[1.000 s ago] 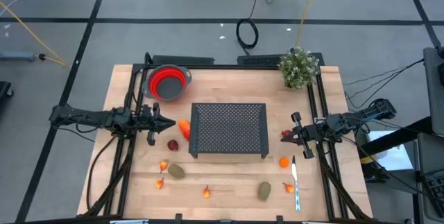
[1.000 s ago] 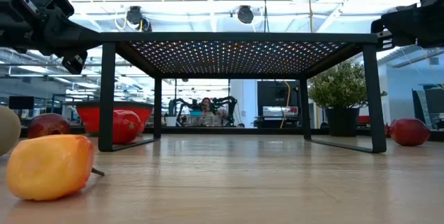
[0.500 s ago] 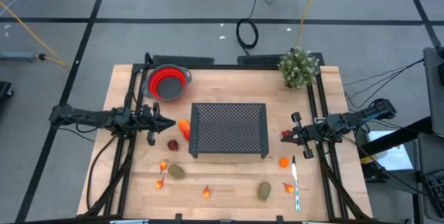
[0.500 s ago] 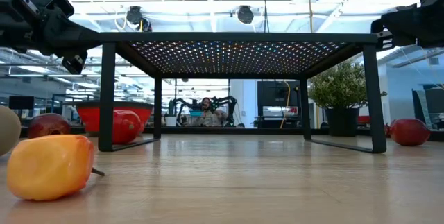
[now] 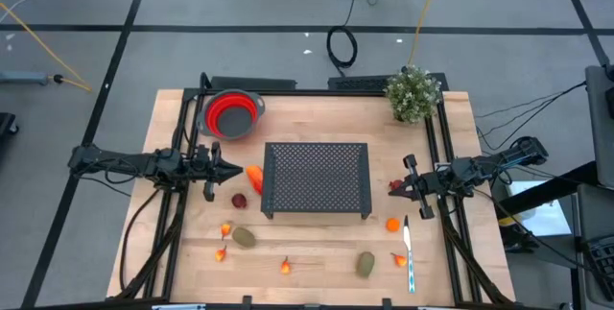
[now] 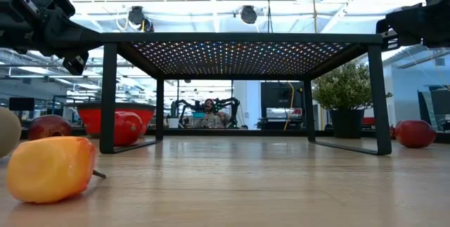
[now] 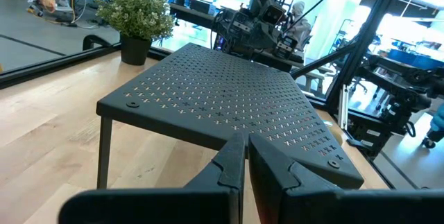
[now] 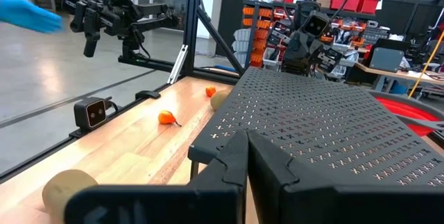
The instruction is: Pick & Place Fruit
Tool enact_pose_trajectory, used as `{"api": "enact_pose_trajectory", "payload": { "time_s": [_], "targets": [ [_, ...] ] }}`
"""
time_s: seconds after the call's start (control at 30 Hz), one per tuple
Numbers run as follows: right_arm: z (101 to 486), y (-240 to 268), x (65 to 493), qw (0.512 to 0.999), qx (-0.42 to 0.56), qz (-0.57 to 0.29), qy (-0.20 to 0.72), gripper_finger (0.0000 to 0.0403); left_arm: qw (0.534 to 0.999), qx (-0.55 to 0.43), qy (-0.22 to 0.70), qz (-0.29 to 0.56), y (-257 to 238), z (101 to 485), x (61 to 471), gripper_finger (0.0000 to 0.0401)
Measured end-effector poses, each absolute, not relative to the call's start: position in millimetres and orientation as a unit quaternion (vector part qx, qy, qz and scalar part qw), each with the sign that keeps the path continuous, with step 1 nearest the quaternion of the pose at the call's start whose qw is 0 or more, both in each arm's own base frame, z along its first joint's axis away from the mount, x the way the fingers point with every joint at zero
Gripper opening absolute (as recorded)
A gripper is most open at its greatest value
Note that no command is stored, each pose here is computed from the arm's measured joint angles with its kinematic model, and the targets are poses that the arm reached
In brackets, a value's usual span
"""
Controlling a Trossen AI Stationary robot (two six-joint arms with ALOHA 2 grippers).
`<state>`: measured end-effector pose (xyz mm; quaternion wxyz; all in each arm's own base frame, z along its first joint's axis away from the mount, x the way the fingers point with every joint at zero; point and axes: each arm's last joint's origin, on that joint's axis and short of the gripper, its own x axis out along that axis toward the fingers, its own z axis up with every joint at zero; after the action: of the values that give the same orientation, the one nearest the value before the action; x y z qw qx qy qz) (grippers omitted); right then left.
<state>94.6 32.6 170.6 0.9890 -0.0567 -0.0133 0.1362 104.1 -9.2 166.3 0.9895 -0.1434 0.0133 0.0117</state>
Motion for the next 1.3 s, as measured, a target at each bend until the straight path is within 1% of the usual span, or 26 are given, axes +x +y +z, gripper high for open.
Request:
{"api": "enact_pose_trajectory", "payload": {
  "time_s": [0.5,0.63,0.77,0.9,1.03,1.17,1.3],
  "targets": [
    [171.7,32.7,94.6,0.989,-0.056,0.137,-0.019,0.0000,0.989,-0.144,0.009,0.017,-8.9,167.1,104.1,0.0019],
    [171.7,32.7,94.6,0.989,-0.056,0.137,-0.019,0.0000,0.987,-0.149,-0.035,0.038,-7.3,174.8,103.9,0.0019],
    [171.7,32.7,94.6,0.989,-0.056,0.137,-0.019,0.0000,0.975,-0.165,-0.120,0.085,-3.6,190.1,101.2,0.0019],
    [171.7,32.7,94.6,0.989,-0.056,0.137,-0.019,0.0000,0.971,-0.140,-0.158,0.111,-1.6,210.4,96.9,0.0019],
    [171.7,32.6,94.6,0.989,-0.056,0.136,-0.019,0.0000,0.973,-0.118,-0.126,0.150,0.5,235.5,94.1,0.0019],
    [171.9,32.6,94.6,0.989,-0.055,0.136,-0.020,0.0000,0.974,-0.088,-0.052,0.201,2.5,262.1,96.4,0.0019],
    [173.3,32.6,94.6,0.989,-0.054,0.135,-0.026,0.0000,0.964,-0.060,0.020,0.257,3.7,282.6,106.4,0.0019]
  ]
}}
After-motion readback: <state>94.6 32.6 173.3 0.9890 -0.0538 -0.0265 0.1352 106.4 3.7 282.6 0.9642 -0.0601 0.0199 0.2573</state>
